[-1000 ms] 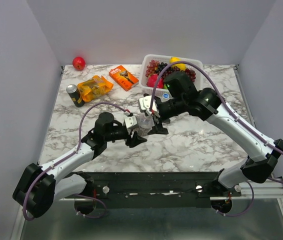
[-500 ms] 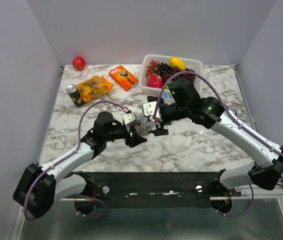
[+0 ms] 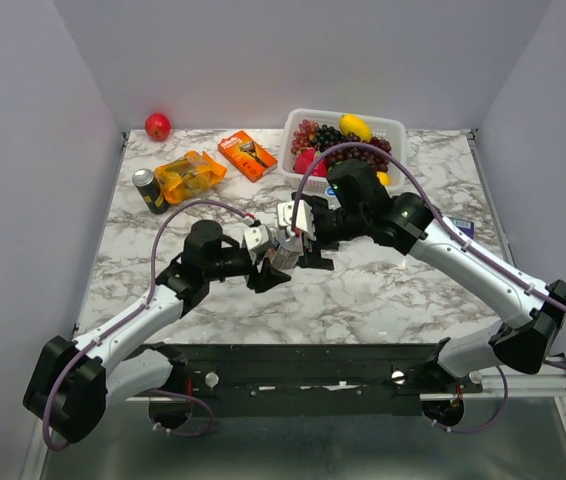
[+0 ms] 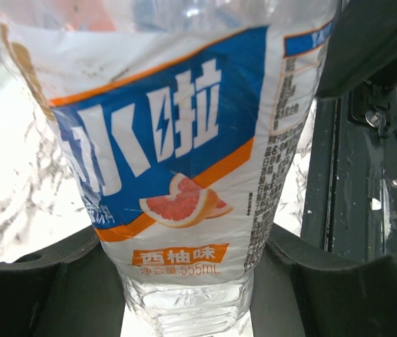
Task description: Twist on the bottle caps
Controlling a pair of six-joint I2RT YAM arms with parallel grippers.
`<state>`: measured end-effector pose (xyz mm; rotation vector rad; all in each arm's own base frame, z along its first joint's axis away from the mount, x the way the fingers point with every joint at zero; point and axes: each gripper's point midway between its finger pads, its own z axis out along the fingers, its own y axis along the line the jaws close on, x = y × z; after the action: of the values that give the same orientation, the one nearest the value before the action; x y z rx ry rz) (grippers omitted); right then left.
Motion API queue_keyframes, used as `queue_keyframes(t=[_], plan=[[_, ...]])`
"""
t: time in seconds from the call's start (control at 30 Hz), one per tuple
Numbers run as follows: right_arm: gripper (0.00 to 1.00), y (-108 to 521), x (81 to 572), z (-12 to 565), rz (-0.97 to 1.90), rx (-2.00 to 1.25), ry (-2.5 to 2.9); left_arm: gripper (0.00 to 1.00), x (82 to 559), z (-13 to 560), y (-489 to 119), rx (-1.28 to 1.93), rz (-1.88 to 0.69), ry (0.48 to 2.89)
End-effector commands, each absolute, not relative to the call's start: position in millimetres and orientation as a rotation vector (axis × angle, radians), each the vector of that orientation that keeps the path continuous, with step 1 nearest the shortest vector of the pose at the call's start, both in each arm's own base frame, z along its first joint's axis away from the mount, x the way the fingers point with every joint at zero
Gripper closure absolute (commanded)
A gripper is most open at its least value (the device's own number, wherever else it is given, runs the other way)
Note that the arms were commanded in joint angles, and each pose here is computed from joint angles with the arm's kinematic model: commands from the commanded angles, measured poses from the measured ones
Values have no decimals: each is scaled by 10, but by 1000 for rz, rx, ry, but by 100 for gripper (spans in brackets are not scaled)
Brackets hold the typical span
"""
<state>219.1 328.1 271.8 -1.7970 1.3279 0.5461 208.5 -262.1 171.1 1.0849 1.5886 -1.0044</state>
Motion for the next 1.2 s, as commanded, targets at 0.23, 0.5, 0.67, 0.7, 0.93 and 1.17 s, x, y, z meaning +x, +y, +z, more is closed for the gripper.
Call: queue_keyframes(t=[0.23,0.5,0.67,0.7,0.93,1.17], plan=[[0,2972,2210,2662,483,-1747,1518,100,2107,1950,-2630,1000,-1011,1491],[9,2785,2350,3495,587,-1632,1359,100,1948,1682,-2544,1168,-945,1467],[22,2821,2138,3443,589,-1871,1137,100,1879,1523,-2540,1333,-900,1411],[26,2843,2056,3383,593,-1931,1092,100,1875,1516,-2542,1351,-898,1403],[30,2833,1764,2979,545,-2188,864,100,1950,1541,-2582,1429,-865,1368],[30,2900,1745,2878,495,-2233,772,100,1957,1574,-2627,1431,-869,1348]])
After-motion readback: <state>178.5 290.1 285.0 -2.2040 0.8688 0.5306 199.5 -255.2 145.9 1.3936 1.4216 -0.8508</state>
